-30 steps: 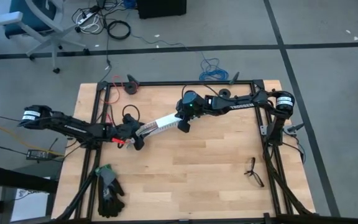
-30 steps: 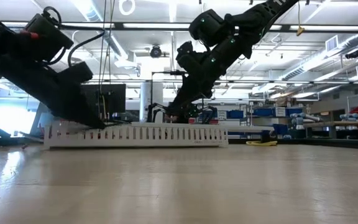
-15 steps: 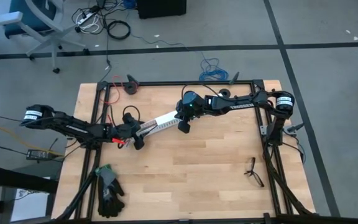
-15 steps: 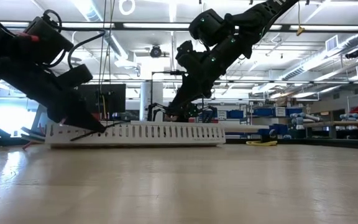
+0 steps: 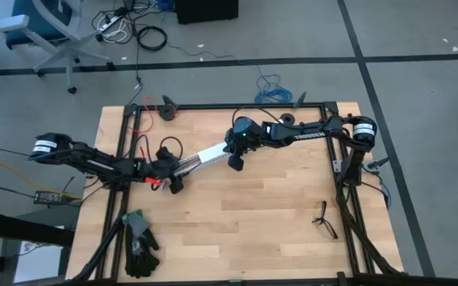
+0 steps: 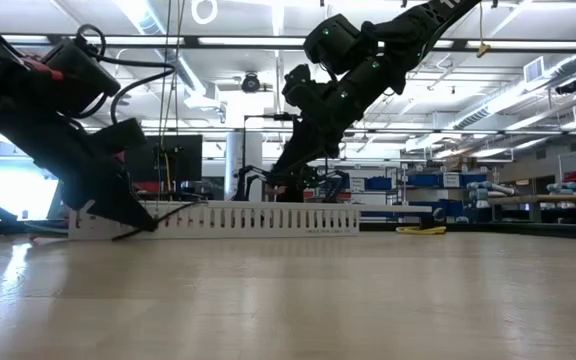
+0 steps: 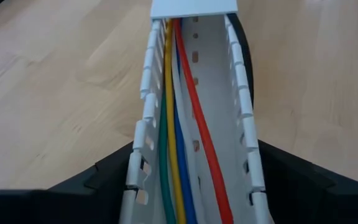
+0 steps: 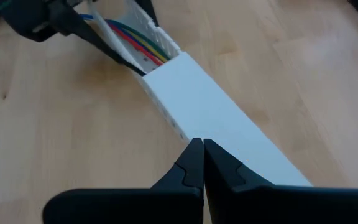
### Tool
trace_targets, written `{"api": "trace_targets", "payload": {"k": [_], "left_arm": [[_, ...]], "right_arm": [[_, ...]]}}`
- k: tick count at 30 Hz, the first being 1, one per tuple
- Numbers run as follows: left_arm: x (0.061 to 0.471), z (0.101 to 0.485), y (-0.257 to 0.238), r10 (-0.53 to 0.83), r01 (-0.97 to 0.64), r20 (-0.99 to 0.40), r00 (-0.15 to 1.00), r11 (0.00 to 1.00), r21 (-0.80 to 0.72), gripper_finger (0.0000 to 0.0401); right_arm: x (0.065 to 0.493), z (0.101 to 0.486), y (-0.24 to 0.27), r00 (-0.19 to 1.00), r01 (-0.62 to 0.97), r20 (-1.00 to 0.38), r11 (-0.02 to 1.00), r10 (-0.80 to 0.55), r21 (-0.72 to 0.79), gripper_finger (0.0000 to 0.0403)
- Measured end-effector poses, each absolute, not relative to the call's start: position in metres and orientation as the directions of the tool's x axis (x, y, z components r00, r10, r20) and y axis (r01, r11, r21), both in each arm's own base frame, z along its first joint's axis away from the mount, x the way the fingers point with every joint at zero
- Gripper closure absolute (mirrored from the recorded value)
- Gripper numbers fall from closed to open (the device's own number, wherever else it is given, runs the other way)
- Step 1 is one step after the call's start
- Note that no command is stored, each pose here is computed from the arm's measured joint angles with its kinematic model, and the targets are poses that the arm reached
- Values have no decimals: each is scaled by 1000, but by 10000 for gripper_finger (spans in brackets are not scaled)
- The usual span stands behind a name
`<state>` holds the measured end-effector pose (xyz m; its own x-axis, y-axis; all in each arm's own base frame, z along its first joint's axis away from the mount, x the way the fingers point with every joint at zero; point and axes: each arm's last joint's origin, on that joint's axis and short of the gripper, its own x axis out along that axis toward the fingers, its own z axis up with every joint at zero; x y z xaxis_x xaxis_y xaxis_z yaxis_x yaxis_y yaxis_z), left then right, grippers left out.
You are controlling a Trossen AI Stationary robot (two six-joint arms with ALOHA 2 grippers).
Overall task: Ziptie cables
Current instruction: Close the white cable duct
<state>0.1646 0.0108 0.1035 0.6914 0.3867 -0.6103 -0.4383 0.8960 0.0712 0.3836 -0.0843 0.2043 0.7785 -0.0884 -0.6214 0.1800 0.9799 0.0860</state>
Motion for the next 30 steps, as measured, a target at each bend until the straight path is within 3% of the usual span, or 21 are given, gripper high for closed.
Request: {"api": "trace_targets", "payload": {"k": [11, 19, 30], "left_arm": [[176, 99, 13, 400, -401, -562, 724, 907, 130, 127], [184, 104, 14, 406, -417, -479, 778, 904, 89, 127], [182, 99, 14, 405, -460, -520, 752, 888, 26, 127]], "right_arm": [[384, 204, -83, 785, 146, -618, 983, -46, 112, 403], [384, 204, -82, 785, 145, -618, 983, -45, 112, 403], [384, 204, -82, 784, 138, -619, 985, -44, 104, 403]]}}
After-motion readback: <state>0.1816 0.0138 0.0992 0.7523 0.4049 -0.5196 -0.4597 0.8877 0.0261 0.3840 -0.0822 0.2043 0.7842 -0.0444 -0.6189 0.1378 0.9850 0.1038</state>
